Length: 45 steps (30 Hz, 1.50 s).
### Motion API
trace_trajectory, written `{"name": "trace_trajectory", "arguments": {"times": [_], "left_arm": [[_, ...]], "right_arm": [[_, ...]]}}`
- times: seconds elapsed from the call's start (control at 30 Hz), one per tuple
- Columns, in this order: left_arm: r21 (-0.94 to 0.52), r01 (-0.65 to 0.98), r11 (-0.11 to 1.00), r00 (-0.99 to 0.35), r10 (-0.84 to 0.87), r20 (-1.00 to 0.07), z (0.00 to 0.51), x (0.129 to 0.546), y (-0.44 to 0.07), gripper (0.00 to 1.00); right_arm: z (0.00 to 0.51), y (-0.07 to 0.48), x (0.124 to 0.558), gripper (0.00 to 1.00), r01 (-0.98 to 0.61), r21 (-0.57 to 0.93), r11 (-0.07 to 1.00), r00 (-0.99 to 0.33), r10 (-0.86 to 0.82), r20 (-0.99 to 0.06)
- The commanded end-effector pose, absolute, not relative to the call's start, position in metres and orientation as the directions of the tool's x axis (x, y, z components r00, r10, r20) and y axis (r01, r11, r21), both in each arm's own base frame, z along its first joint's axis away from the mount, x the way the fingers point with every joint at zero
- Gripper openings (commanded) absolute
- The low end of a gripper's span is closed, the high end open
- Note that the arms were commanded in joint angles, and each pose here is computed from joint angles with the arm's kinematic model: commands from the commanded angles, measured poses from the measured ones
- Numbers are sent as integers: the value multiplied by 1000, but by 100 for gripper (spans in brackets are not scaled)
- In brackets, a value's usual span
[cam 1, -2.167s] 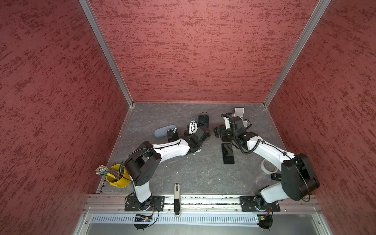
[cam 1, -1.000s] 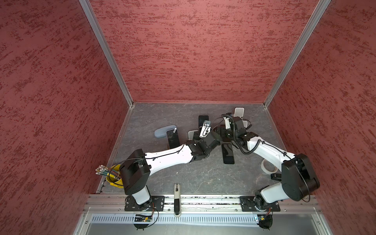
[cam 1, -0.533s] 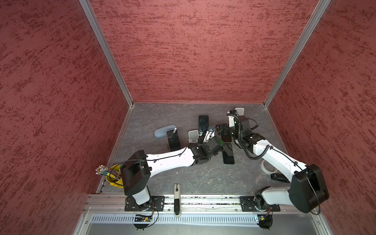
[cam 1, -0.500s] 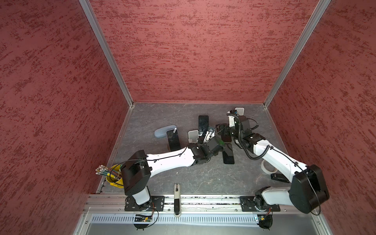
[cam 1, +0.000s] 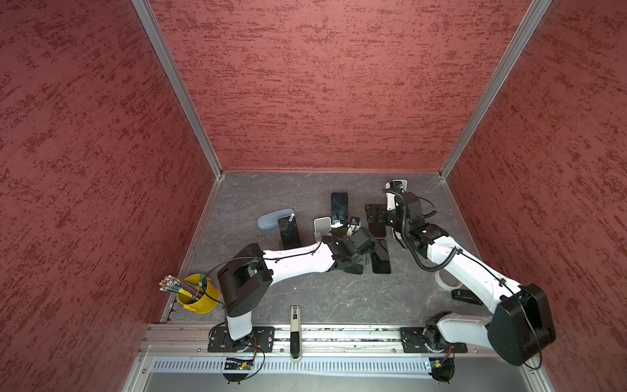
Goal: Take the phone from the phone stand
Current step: 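Carry the held phone down beside the laid phones with the left gripper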
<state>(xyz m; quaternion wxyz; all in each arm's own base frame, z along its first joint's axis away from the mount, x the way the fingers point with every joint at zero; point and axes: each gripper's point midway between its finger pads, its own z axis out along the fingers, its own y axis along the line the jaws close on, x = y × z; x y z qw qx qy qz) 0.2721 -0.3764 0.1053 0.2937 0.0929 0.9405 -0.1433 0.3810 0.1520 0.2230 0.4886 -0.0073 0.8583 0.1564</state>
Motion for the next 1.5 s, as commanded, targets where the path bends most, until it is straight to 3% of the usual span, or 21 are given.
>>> {"name": "trace_trajectory", "arguments": {"times": [0.0, 0.47, 0.9, 1.47], "left_arm": [[-285, 231, 931, -834, 38, -551, 112, 277, -389, 62], [-296, 152, 943, -924, 29, -382, 75, 280, -401, 64], [-275, 84, 958, -950, -6, -313, 45, 287, -401, 65], [-144, -10, 990, -962, -49, -267, 16, 296, -385, 66]], "right_arm": [[229, 144, 379, 99, -139, 238, 961, -484, 144, -863], [223, 137, 375, 99, -118, 217, 969, -483, 135, -865], [226, 133, 373, 99, -110, 207, 972, -467, 133, -874], [244, 119, 362, 99, -92, 195, 976, -383, 146, -912]]}}
